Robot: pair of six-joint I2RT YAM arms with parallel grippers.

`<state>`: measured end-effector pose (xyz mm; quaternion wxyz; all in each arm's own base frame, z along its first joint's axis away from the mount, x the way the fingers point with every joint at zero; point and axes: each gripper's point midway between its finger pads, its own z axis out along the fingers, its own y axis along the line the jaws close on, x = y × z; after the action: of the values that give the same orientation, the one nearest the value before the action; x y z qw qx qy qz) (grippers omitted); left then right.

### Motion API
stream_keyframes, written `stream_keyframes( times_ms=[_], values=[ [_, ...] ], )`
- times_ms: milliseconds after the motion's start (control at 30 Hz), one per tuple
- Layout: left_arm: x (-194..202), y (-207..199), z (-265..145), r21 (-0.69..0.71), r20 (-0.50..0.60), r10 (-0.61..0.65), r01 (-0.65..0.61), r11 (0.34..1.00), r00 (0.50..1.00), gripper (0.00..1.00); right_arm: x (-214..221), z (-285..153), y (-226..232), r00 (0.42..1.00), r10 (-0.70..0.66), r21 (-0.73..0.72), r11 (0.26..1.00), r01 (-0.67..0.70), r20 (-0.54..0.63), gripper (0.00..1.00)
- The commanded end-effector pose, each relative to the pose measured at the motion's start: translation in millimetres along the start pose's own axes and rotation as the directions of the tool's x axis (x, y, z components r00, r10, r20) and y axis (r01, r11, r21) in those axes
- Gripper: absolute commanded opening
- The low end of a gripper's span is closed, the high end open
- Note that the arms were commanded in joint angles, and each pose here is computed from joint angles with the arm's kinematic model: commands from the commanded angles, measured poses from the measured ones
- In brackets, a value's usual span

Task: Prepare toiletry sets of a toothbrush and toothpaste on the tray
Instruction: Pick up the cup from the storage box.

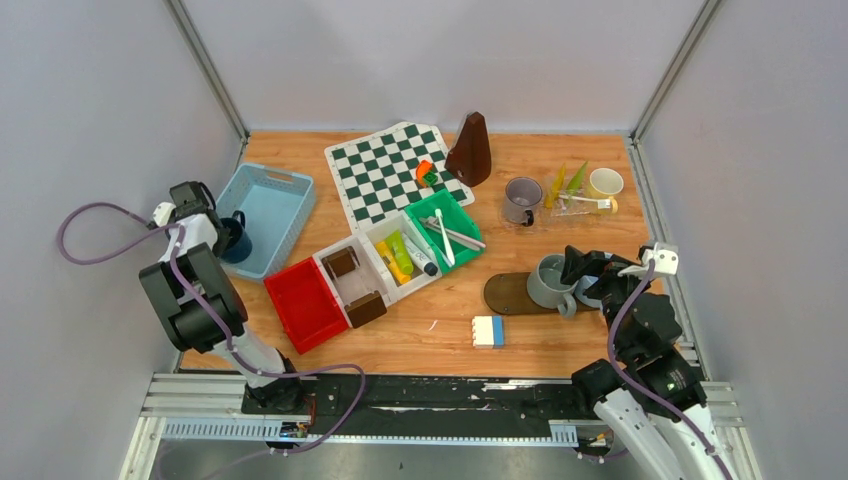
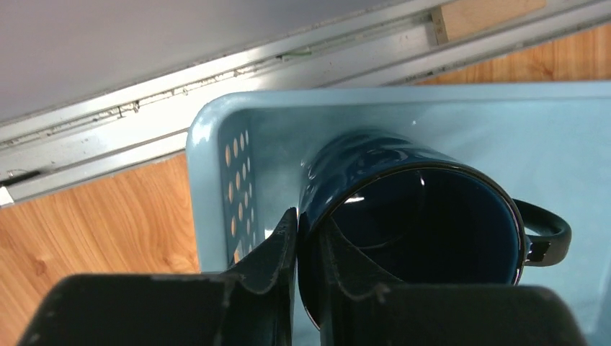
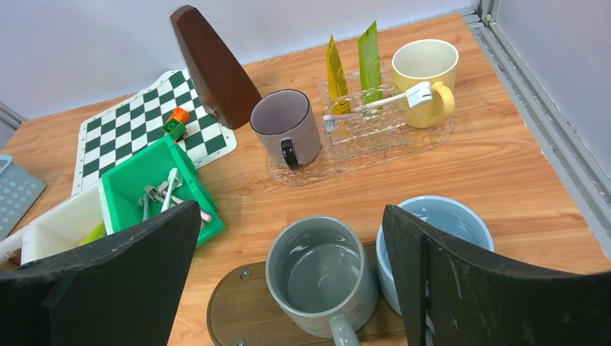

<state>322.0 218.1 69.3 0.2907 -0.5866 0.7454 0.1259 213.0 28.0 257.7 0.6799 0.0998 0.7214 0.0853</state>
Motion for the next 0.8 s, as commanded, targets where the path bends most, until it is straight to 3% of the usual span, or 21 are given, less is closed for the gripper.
stream_keyframes(
  times_ms=[0,167,433,567,767],
  values=[
    [-21.3,-17.1,-26.7,0.101,0.028,0.021,-0.024,0.995,0.999,0.14,-10.5,-0.3,3.3,0.999,0.008,-0.021,1.0,-0.007,0.048,1.0],
    [-43.5,-34.9,-65.2,0.219,0.091,0.035,-0.054,0.974,0.995,0.0,-12.9,-2.1,3.6,0.998,0.015,-0.027,1.0,-0.014,0.062,1.0],
    [-57.6,-79.5,-142.6,0.379,0.266,0.227,-0.318,0.869,0.937,0.0,-18.5,-6.6,2.5,0.995,0.029,-0.034,0.999,-0.026,0.091,1.0],
    [-49.4,-104.1,-185.9,0.501,0.345,0.29,-0.436,0.747,0.893,0.0,-19.8,-7.7,2.3,0.995,0.034,-0.036,0.999,-0.03,0.098,1.0],
    [-14.7,-132.2,-255.1,0.624,0.461,0.4,-0.61,0.488,0.792,0.0,-20.8,-8.1,2.5,0.994,0.036,-0.04,0.999,-0.032,0.105,1.0]
  ],
)
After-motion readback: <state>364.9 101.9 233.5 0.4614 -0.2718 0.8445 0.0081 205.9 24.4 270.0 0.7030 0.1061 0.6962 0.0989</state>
